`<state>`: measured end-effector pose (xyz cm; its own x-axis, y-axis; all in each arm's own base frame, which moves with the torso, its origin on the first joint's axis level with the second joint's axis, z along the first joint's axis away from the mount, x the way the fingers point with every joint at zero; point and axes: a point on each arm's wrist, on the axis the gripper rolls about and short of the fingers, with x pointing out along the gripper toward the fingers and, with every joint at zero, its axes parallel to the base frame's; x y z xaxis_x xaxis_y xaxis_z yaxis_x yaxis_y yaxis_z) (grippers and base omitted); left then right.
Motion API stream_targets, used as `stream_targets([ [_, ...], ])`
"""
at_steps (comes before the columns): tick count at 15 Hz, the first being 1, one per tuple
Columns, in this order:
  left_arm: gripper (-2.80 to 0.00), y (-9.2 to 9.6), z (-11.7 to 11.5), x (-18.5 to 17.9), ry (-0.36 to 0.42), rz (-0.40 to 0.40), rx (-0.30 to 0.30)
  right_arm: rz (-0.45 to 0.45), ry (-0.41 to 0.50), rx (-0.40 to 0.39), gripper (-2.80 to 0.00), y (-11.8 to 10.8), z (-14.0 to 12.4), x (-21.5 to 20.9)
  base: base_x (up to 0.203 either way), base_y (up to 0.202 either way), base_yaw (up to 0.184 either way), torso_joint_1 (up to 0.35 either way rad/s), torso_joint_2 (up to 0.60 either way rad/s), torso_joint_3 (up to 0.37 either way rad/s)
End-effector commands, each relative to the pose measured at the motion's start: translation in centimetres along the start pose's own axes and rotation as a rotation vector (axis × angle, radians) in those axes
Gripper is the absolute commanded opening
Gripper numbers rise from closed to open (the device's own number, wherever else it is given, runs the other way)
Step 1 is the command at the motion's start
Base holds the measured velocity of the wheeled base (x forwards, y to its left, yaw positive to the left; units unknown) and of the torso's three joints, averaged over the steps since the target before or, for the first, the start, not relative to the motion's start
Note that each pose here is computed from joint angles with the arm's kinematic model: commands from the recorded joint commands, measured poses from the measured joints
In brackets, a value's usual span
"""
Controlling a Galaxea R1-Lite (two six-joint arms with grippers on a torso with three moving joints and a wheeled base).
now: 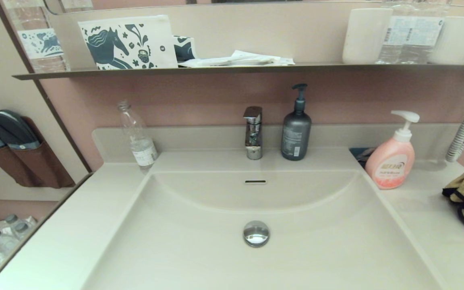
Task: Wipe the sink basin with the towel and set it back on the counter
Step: Wipe the sink
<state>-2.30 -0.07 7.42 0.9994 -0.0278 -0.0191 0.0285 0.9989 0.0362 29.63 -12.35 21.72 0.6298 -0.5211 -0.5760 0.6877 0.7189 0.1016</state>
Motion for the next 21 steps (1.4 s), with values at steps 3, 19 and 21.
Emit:
stream_targets([
  [3, -2.80, 0.0, 0.0, 0.0, 0.001, 0.000, 0.000, -0.006, -0.013, 0.069, -2.80, 0.3, 1.4, 0.8, 0.000, 0.000, 0.000, 0.000, 0.00, 0.000],
  [19, -2.80, 0.0, 0.0, 0.0, 0.001, 0.000, 0.000, -0.020, 0.129, 0.041, -2.80, 4.9, -4.3, 3.1, 0.000, 0.000, 0.000, 0.000, 0.00, 0.000],
  [21, -2.80, 0.0, 0.0, 0.0, 0.001, 0.000, 0.000, -0.031, 0.140, 0.036, 0.00, 4.9, -4.6, 3.6, 0.000, 0.000, 0.000, 0.000, 0.00, 0.000],
])
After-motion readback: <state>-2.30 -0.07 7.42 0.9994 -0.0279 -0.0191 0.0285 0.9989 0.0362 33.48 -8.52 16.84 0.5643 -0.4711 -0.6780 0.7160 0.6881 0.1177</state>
